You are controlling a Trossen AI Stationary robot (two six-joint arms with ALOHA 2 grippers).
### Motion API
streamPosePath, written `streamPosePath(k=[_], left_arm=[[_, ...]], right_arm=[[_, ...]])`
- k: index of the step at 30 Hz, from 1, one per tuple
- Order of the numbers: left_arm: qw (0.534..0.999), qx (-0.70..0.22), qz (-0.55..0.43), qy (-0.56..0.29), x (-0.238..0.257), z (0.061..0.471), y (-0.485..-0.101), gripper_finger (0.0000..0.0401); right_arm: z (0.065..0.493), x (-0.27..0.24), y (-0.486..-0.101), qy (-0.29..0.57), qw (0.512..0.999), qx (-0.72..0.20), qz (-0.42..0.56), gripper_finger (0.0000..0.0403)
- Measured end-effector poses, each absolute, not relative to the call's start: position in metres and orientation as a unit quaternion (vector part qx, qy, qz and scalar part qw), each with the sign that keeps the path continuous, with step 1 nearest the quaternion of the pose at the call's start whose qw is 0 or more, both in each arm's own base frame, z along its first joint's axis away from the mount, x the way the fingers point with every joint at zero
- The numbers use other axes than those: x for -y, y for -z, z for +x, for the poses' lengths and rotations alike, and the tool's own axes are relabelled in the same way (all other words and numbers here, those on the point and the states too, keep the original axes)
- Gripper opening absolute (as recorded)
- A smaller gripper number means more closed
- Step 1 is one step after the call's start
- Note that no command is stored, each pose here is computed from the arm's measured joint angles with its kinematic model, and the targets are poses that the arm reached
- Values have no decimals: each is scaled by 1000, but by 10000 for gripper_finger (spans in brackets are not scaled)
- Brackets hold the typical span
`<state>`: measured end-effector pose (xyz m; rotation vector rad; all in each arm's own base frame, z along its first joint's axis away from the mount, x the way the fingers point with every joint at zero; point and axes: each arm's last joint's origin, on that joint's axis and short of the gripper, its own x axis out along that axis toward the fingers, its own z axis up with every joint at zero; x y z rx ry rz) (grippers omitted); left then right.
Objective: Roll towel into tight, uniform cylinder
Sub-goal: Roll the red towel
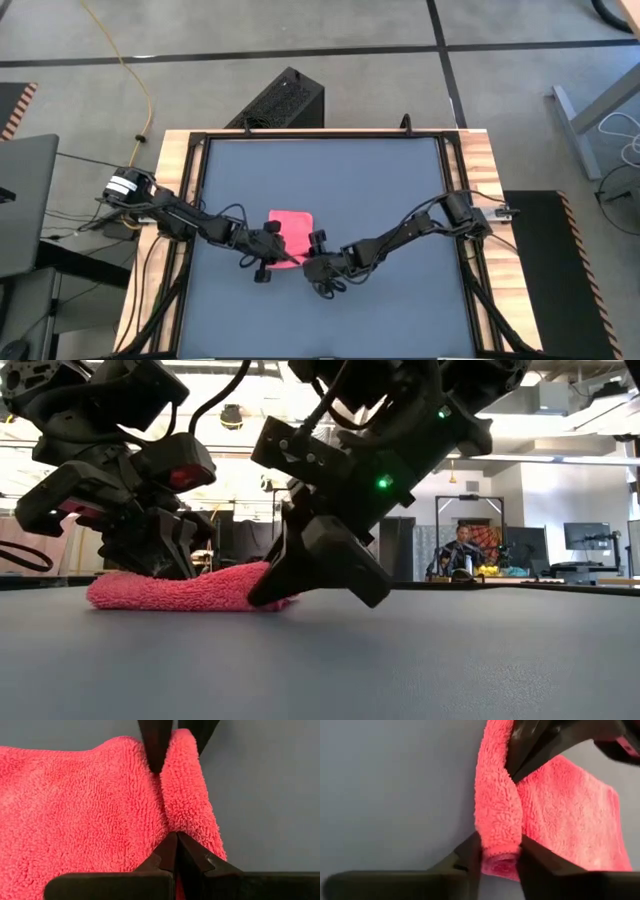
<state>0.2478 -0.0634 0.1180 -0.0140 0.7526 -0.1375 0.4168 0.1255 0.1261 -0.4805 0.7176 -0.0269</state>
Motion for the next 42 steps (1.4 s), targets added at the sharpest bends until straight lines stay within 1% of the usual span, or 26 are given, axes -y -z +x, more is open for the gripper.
streamPosePath(k=[2,6,12,16,19,23,30,39,42], left_arm=[[928,-367,-8,66,62,248,-118,0],[927,-368,-8,72,63,248,-118,0],[924,-370,-17,90,64,248,-118,0],[922,-373,-28,102,65,247,-118,0],[921,-373,-28,106,66,247,-118,0],[924,-367,-22,107,66,248,-119,0],[928,-356,-11,110,66,251,-125,0],[950,-297,16,90,62,241,-164,0],[947,-295,11,128,68,237,-168,0]], right_arm=[[417,-124,-126,21,915,-348,-204,97],[419,-119,-125,10,929,-357,-95,31],[424,-107,-126,2,926,-368,84,27],[426,-98,-126,-10,902,-382,202,31],[426,-99,-126,-15,884,-391,257,29],[424,-103,-126,-22,867,-402,294,31],[423,-104,-124,-11,861,-407,305,31],[419,-114,-122,31,865,-402,297,30],[419,-117,-122,37,864,-398,305,30]])
